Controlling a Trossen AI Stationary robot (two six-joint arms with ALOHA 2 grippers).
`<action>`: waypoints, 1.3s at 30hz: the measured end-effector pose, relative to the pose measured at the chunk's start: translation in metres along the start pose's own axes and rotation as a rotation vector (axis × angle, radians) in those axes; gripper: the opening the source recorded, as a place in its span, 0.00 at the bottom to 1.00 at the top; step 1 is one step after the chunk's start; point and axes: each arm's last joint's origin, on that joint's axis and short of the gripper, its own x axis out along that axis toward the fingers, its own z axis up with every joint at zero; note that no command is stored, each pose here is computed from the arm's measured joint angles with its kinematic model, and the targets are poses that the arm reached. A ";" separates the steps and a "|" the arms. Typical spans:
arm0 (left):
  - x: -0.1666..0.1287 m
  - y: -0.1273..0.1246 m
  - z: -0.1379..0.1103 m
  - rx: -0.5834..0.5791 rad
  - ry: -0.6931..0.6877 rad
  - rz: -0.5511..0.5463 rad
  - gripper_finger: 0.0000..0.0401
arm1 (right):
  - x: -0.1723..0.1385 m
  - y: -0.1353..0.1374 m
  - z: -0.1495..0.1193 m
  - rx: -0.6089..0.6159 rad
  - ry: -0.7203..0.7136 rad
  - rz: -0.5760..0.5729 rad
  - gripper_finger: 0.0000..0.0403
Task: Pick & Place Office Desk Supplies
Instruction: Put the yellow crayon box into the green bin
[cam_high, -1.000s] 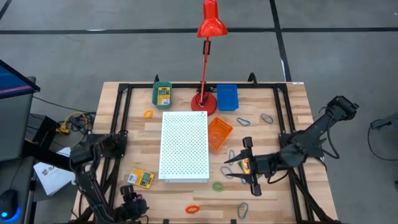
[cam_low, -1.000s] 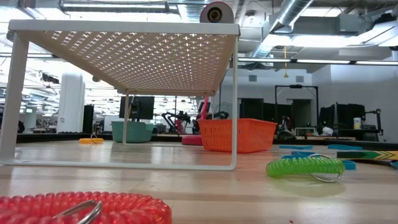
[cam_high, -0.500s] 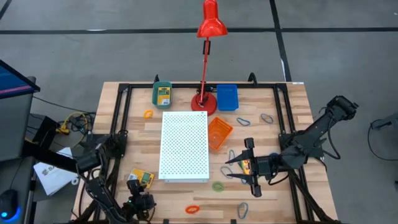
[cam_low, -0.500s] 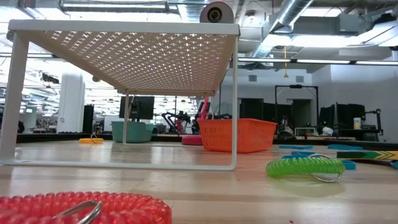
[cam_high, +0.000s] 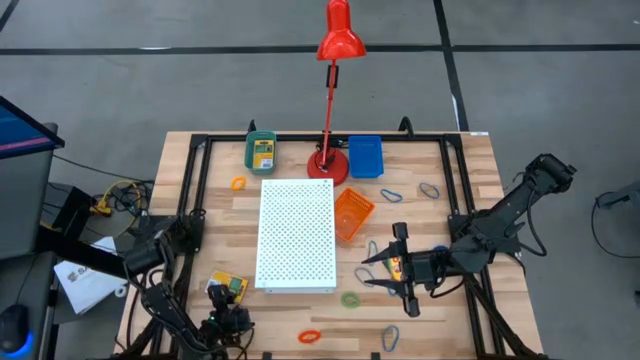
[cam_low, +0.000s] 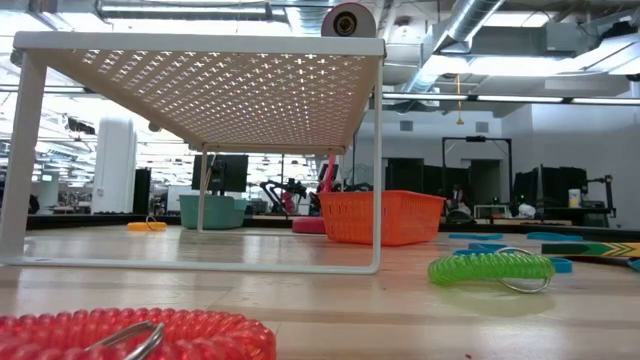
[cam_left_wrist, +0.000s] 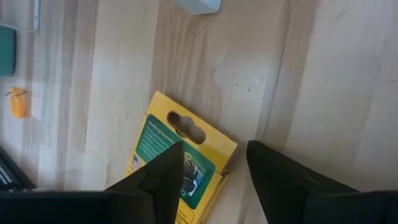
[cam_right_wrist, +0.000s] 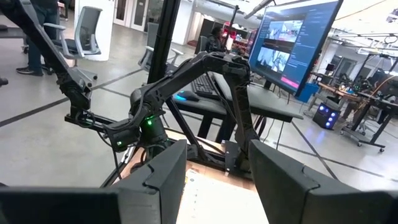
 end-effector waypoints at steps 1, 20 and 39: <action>0.000 0.000 0.000 0.003 -0.004 0.005 0.43 | 0.000 0.000 0.000 0.001 0.000 0.000 0.42; 0.012 0.004 -0.002 0.004 0.024 0.033 0.18 | 0.001 0.001 -0.001 0.007 0.007 0.006 0.42; 0.020 0.007 0.001 -0.133 -0.007 0.070 0.01 | 0.001 0.001 -0.002 0.005 0.016 0.009 0.42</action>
